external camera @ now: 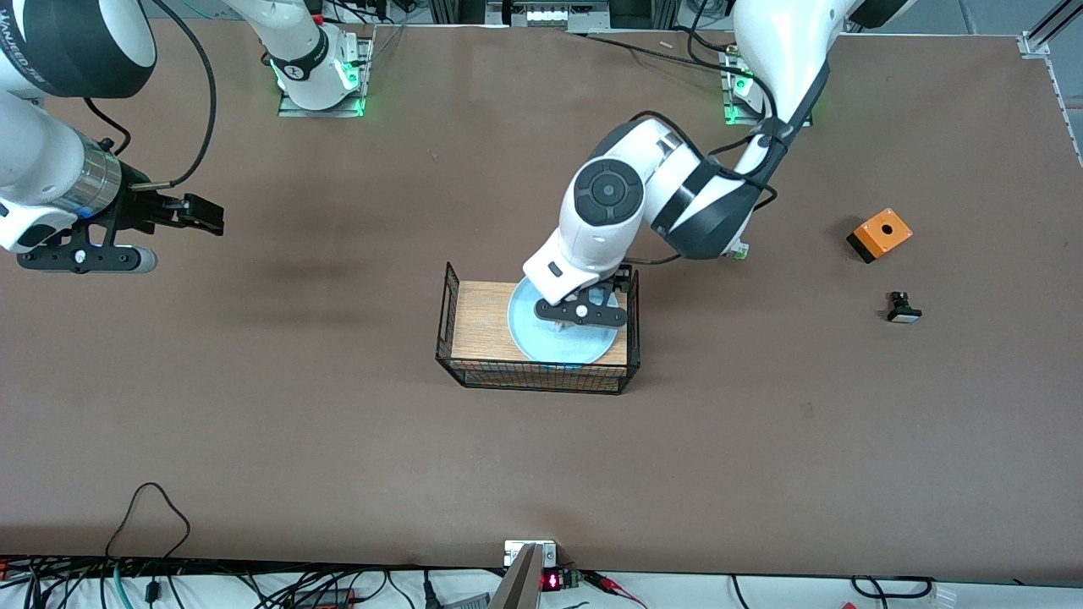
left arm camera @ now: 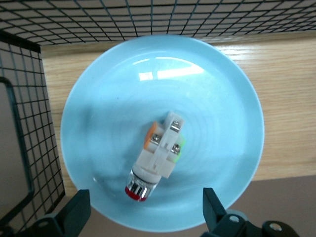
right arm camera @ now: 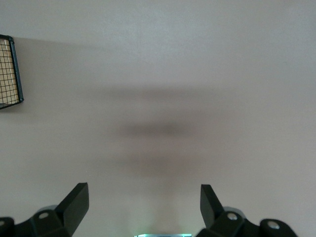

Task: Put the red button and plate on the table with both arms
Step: 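Lower the left gripper onto the button and close it, then lift the button off the plate with the left gripper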

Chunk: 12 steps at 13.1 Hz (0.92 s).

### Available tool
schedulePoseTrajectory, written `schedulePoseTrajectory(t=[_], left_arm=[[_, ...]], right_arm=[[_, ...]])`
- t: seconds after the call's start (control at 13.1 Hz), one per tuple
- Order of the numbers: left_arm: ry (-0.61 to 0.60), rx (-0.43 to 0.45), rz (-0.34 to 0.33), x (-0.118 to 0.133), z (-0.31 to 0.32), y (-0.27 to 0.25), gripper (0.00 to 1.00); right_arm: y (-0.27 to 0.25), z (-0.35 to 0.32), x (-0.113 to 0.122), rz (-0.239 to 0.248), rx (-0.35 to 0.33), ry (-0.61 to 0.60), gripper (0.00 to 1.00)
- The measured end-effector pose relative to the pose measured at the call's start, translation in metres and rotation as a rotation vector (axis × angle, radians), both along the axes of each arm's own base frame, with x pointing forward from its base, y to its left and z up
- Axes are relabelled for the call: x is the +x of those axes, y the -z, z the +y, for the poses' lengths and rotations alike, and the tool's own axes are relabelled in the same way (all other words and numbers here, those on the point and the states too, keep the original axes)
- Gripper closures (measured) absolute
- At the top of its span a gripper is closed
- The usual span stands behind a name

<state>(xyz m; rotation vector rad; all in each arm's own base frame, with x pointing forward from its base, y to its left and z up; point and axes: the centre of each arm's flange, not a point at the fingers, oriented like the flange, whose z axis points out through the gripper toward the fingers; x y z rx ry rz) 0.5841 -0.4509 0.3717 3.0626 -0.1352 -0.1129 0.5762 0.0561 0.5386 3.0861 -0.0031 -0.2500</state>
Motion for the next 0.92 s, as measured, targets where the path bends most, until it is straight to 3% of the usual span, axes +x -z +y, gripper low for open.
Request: schedulePoseTrajectory(t=[0.92], left_arm=[[0.313, -0.054, -0.052, -0.001, -0.018, 0.022, 0.0]], right_arm=[[0.003, -0.001, 0.001, 0.005, 0.0, 0.002, 0.0]])
